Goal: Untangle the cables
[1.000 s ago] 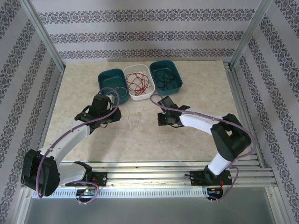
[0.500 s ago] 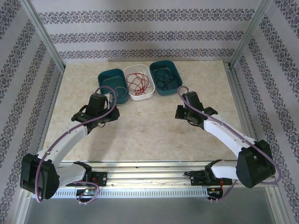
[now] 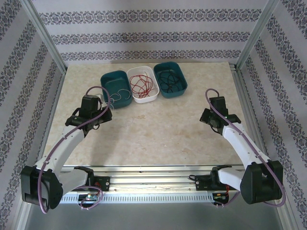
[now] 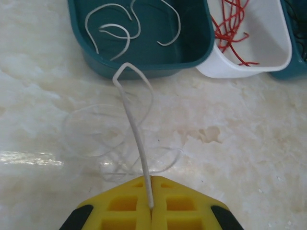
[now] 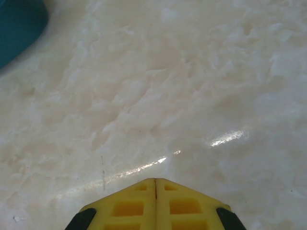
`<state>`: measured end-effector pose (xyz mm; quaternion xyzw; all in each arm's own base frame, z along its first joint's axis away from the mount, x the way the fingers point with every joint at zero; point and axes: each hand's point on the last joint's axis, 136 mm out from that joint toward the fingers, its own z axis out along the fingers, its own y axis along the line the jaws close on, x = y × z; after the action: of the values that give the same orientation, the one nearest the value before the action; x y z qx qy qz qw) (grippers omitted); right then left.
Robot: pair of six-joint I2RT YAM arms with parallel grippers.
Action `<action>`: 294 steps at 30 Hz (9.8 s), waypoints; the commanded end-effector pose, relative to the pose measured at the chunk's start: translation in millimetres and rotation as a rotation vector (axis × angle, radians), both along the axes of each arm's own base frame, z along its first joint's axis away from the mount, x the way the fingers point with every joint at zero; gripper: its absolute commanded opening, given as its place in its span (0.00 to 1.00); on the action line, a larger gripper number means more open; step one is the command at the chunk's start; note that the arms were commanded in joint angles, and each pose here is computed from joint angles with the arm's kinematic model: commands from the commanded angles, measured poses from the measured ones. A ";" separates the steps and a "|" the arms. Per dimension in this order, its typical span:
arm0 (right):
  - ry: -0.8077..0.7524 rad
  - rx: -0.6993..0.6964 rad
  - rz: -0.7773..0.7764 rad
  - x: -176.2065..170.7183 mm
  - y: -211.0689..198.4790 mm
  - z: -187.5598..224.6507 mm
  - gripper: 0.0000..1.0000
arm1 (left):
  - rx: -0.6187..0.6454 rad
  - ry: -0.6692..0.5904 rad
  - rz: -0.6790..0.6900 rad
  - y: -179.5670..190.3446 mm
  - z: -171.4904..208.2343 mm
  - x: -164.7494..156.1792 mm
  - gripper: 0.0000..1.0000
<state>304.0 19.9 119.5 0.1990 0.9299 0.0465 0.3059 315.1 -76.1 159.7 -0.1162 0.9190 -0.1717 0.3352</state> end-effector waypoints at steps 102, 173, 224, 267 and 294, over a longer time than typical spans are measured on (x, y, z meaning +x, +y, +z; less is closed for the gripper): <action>-0.203 -0.121 -0.109 4.6 -28.7 55.5 0.00 | 0.285 -0.367 0.169 89.6 186.3 14.9 0.00; -0.734 0.029 0.502 59.0 172.1 317.4 0.00 | 0.076 -0.017 -0.111 12.6 -9.0 208.1 0.10; -0.731 0.291 0.857 184.4 450.0 246.5 0.00 | 0.237 -0.291 0.302 102.8 125.3 -1.0 0.99; -0.481 0.090 0.869 228.9 458.1 70.4 0.41 | 0.200 -0.224 0.259 93.4 95.8 1.2 0.99; -0.422 -0.247 0.020 62.5 1.4 79.6 0.98 | 0.321 -0.488 0.220 98.8 -5.8 39.3 0.99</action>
<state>376.3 51.9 183.8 0.0923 0.8746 -0.0039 0.4759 330.7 17.5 111.0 -0.1633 0.8602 -0.0338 0.4819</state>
